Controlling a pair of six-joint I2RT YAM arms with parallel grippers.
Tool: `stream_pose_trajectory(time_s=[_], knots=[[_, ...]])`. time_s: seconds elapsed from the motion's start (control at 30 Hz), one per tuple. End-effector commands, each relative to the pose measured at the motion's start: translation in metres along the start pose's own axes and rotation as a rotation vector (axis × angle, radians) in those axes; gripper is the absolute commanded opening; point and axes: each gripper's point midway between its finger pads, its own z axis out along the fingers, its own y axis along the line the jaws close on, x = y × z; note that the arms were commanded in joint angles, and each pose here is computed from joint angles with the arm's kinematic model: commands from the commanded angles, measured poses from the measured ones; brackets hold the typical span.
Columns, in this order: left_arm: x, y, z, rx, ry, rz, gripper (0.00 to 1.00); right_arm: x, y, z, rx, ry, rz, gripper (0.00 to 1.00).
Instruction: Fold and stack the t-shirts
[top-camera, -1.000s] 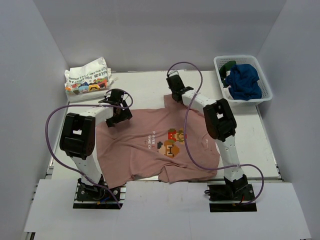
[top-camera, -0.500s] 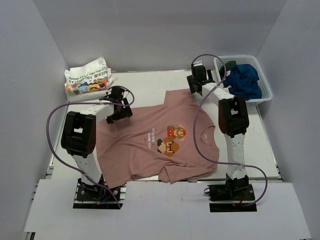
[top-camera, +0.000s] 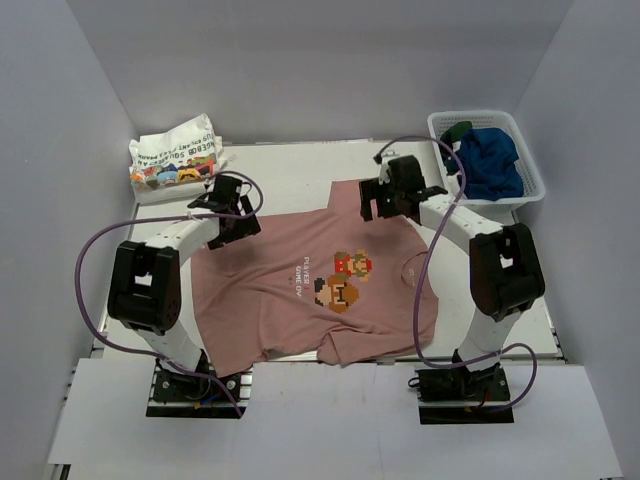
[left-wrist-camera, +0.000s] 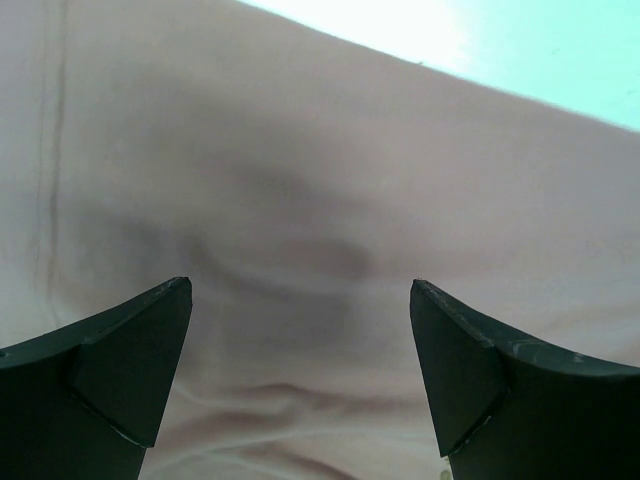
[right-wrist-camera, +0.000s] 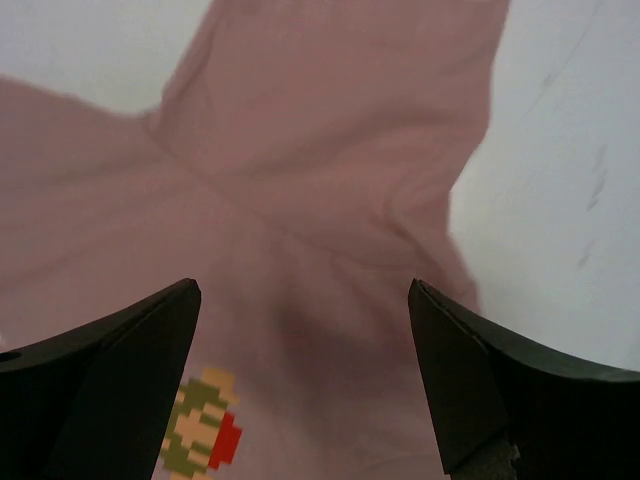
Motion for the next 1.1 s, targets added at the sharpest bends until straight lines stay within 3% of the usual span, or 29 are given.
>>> stream_pose_trajectory(time_s=[0.0,0.23,0.5,0.67,0.8,0.83,0.9,0.93,1.0,1.07], knots=[[0.012,0.018,-0.008,-0.052,0.014,-0.03,1.0,0.04,0.02,-0.007,-0.072,0.086,0.087,0.9],[0.043,0.038,0.011,-0.15,0.087,-0.034,1.0,0.118,-0.002,-0.023,0.098,0.197,0.195,0.9],[0.013,-0.009,0.045,-0.079,0.094,0.041,1.0,0.162,-0.051,-0.006,0.306,0.344,0.313,0.9],[-0.01,-0.039,0.094,-0.06,0.125,0.098,1.0,0.144,-0.085,0.011,0.355,0.349,0.367,0.9],[-0.031,-0.071,0.126,0.002,0.136,0.141,1.0,0.093,-0.119,0.037,0.351,0.282,0.334,0.9],[-0.06,-0.087,0.125,0.033,0.078,0.14,1.0,0.086,-0.123,0.042,0.354,0.271,0.328,0.9],[-0.061,-0.088,0.148,0.025,0.103,0.149,1.0,0.057,-0.14,0.059,0.382,0.264,0.29,0.9],[-0.087,-0.104,0.144,0.065,0.046,0.15,1.0,0.063,-0.143,0.07,0.379,0.291,0.275,0.9],[-0.091,-0.11,0.161,0.091,0.049,0.149,1.0,0.023,-0.153,0.078,0.364,0.23,0.229,0.9],[-0.114,-0.128,0.151,0.158,0.0,0.162,1.0,0.004,-0.149,0.083,0.318,0.2,0.195,0.9]])
